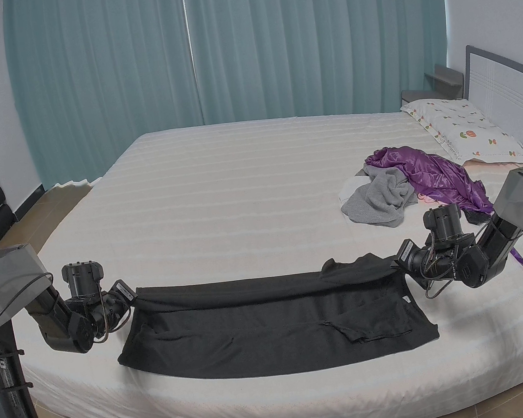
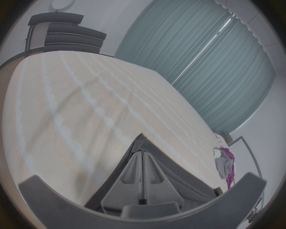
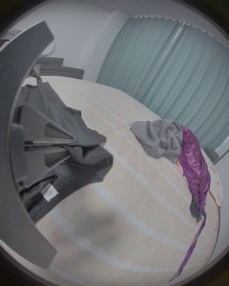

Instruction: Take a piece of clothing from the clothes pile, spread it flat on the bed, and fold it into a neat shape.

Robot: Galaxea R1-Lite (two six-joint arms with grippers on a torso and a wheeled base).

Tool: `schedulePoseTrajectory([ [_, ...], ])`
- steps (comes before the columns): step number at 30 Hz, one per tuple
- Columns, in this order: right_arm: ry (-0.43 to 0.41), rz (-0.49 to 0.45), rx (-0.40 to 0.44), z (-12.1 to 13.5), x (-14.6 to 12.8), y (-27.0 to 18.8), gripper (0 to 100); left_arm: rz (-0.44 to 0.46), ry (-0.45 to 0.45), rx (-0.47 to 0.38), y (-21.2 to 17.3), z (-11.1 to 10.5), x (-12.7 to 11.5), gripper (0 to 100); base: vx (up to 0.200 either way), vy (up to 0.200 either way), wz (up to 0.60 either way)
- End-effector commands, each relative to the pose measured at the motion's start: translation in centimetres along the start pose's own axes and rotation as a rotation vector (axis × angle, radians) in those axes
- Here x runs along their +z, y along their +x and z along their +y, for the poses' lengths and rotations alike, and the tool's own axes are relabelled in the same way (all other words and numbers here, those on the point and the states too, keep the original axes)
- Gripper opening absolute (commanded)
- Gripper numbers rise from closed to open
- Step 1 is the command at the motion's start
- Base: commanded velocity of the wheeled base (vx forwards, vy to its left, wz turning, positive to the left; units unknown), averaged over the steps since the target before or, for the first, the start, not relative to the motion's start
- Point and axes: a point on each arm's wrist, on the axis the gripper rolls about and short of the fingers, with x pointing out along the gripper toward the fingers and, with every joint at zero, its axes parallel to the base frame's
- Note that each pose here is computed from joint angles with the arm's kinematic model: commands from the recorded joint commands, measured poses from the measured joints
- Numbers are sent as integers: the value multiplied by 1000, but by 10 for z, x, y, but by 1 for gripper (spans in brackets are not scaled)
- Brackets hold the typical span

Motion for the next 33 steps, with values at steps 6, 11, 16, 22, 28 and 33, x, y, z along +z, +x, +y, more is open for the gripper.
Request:
schedulePoseTrajectory([
  [6,-21,52,-11,-17,-18,-9,0,130,62,13,-22,18,-24,0,0,0,0],
  [11,-41,65,-16,-21,-21,-11,0,131,74,11,-25,20,-26,0,0,0,0],
  [16,-44,72,-20,-22,-23,-12,0,130,73,10,-25,20,-26,0,0,0,0],
  [22,-35,29,11,-14,-11,-20,0,82,62,-11,-28,14,-11,0,0,0,0],
  [28,-39,43,3,-16,-15,-22,0,77,60,-13,-30,14,-10,0,0,0,0],
  [33,-38,70,-27,-24,-23,-24,0,107,57,11,-32,20,-18,0,0,0,0],
])
